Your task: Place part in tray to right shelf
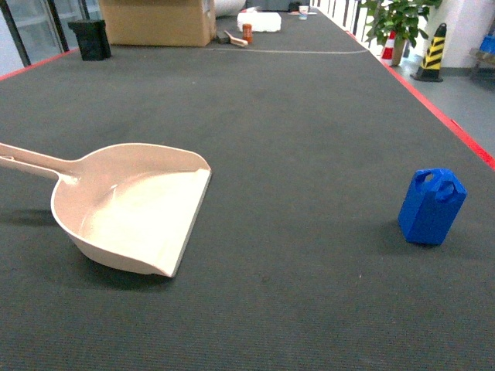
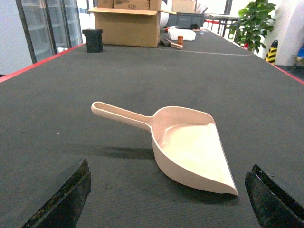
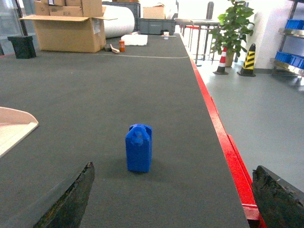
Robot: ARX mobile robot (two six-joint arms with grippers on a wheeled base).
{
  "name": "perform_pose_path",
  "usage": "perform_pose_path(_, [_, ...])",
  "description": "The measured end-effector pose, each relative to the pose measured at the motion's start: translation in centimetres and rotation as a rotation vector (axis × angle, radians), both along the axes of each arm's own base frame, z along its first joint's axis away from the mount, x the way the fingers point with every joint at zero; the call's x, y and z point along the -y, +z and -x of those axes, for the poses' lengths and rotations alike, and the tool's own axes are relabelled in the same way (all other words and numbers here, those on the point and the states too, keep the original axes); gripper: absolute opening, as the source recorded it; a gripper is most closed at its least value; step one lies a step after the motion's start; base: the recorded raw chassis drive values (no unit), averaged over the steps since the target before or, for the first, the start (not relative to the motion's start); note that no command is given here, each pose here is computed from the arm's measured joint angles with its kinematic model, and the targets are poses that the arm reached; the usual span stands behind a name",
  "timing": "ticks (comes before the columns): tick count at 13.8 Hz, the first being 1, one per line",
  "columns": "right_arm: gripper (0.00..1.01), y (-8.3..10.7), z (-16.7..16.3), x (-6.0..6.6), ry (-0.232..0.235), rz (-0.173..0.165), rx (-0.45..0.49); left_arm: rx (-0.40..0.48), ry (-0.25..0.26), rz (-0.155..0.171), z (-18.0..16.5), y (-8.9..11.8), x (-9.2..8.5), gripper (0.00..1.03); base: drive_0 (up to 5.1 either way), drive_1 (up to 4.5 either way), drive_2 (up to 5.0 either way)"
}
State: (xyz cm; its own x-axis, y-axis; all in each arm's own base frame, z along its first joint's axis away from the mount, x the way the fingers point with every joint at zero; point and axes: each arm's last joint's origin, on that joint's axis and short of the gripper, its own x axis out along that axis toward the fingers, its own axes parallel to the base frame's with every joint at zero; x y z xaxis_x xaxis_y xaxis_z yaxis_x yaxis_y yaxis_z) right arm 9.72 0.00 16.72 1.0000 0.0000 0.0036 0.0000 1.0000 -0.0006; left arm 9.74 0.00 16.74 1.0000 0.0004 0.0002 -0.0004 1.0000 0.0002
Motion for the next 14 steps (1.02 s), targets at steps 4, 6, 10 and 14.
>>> perform_pose_path(4, [0.98, 0.00, 0.00, 0.00, 0.000, 0.000, 0.000, 0.000, 0.000, 0.000, 0.00, 0.00, 0.00, 0.98, 0.0, 0.00, 0.0])
perform_pose_path(6, [0.98, 0.00, 0.00, 0.00, 0.000, 0.000, 0.000, 0.000, 0.000, 0.000, 0.00, 0.00, 0.00, 0.98, 0.0, 0.00, 0.0])
perform_pose_path(10, [0.98, 0.00, 0.00, 0.00, 0.000, 0.000, 0.000, 0.000, 0.000, 0.000, 0.00, 0.00, 0.00, 0.98, 0.0, 0.00, 0.0])
perform_pose_path(14, [0.98, 0.00, 0.00, 0.00, 0.000, 0.000, 0.000, 0.000, 0.000, 0.000, 0.00, 0.00, 0.00, 0.98, 0.0, 0.00, 0.0])
